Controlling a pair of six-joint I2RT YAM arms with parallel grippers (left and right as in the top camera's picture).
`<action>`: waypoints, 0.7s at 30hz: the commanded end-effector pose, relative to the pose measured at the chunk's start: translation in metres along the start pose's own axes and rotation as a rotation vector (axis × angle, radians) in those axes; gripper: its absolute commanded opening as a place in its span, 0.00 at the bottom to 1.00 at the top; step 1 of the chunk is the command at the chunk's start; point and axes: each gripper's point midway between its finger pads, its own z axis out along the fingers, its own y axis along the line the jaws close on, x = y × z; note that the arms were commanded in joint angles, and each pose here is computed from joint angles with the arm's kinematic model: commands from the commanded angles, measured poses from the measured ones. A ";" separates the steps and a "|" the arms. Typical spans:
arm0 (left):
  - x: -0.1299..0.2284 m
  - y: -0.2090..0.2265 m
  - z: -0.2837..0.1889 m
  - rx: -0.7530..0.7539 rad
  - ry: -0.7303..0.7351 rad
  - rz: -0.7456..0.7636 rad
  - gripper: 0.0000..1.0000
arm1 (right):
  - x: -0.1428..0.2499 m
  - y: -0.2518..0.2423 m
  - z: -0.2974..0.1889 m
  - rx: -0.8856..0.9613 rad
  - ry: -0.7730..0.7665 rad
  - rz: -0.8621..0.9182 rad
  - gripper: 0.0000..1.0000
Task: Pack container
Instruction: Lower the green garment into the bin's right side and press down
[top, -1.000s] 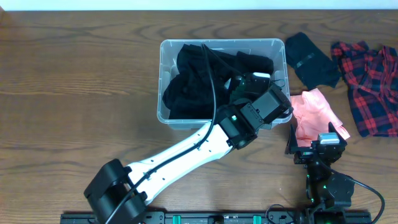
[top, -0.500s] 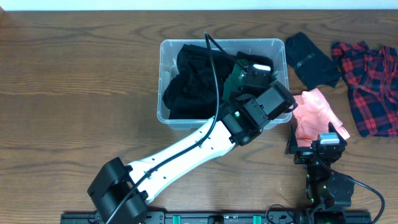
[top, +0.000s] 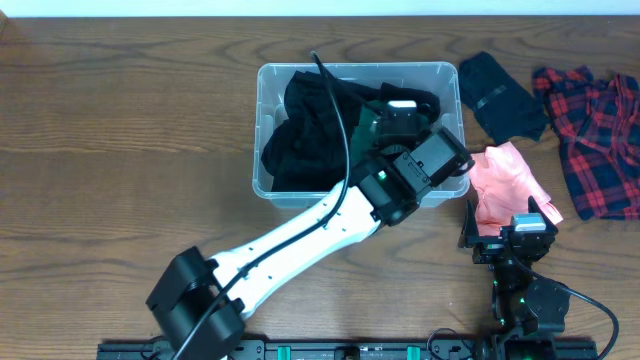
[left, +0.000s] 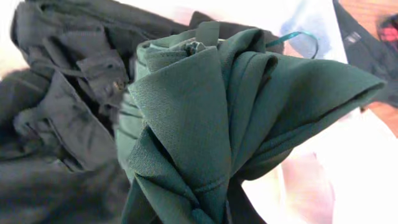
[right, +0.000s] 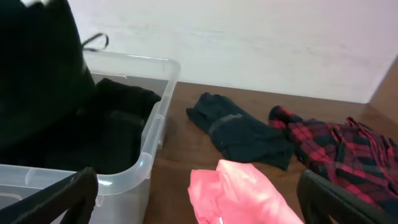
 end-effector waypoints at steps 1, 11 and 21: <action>-0.002 -0.005 0.011 -0.004 -0.003 -0.069 0.06 | 0.000 0.000 0.000 -0.002 -0.001 -0.009 0.99; 0.025 -0.031 0.033 0.096 0.112 -0.073 0.06 | 0.000 0.000 0.000 -0.002 -0.001 -0.009 0.99; 0.037 -0.042 0.029 0.160 0.180 -0.027 0.50 | 0.000 0.000 0.000 -0.002 -0.001 -0.009 0.99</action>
